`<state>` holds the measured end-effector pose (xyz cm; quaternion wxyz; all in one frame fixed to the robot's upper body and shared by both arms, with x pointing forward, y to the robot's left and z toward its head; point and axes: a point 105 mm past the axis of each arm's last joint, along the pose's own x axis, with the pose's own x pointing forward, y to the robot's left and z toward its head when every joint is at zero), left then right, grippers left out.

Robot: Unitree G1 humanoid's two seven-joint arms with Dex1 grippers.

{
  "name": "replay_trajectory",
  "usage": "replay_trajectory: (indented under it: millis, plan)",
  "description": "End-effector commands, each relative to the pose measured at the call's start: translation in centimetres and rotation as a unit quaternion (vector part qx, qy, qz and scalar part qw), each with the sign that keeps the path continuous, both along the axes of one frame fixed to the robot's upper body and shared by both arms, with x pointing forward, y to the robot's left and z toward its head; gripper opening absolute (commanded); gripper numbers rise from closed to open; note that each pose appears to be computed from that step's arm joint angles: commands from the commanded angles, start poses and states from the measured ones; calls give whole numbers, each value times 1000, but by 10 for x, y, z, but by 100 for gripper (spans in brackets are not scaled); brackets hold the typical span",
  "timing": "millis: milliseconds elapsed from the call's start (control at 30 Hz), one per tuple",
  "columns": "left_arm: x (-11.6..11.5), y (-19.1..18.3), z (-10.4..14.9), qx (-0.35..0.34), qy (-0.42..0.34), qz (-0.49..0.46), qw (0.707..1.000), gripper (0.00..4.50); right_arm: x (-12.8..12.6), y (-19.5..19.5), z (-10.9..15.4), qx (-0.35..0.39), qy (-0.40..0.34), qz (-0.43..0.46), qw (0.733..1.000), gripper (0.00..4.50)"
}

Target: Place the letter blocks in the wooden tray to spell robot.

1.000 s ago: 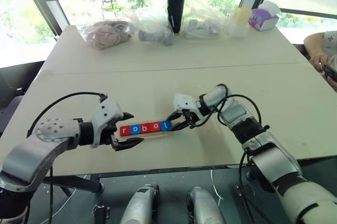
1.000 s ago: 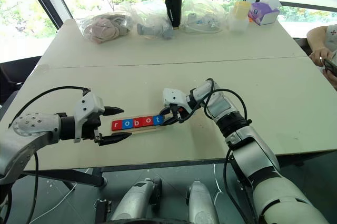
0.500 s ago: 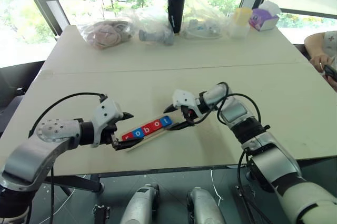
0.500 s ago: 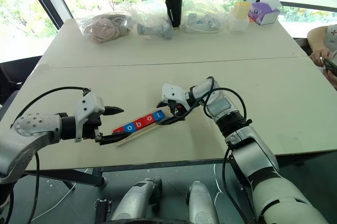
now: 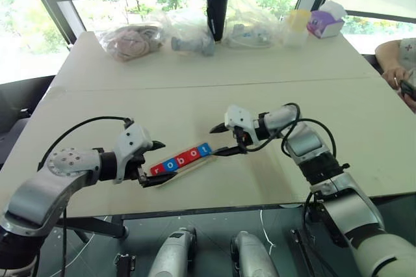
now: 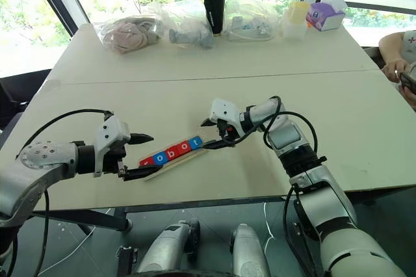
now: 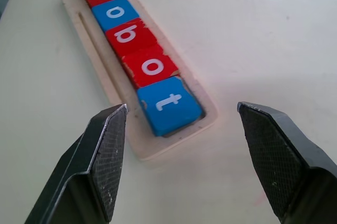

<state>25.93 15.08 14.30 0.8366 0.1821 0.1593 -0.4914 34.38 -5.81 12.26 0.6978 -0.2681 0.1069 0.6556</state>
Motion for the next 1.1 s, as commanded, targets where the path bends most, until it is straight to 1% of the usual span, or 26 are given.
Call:
replay_trajectory:
  millis: [33, 300, 533, 900, 1000, 1100]
  plan:
    - [1, -1, 7, -1, -19, -4, 1000, 450, -2, 9, 7, -2, -42, 21, 999, 344]
    - [1, -1, 5, -2, -18, 0, 1000, 450, 9, 15, -1, -19, -75, 13, 997, 344]
    - [1, -2, 5, -4, -18, 0, 1000, 450, 12, 19, 3, -6, -80, 10, 997, 344]
    - [2, -5, 5, -7, -20, -2, 1000, 450, 15, 20, 5, -4, -93, 6, 996, 344]
    - [2, -5, 6, -7, -20, -2, 1000, 450, 10, 21, 10, 7, -86, 18, 996, 344]
    - [1, -4, 7, -8, -21, 0, 1000, 450, 4, 22, 25, 43, -74, 16, 996, 344]
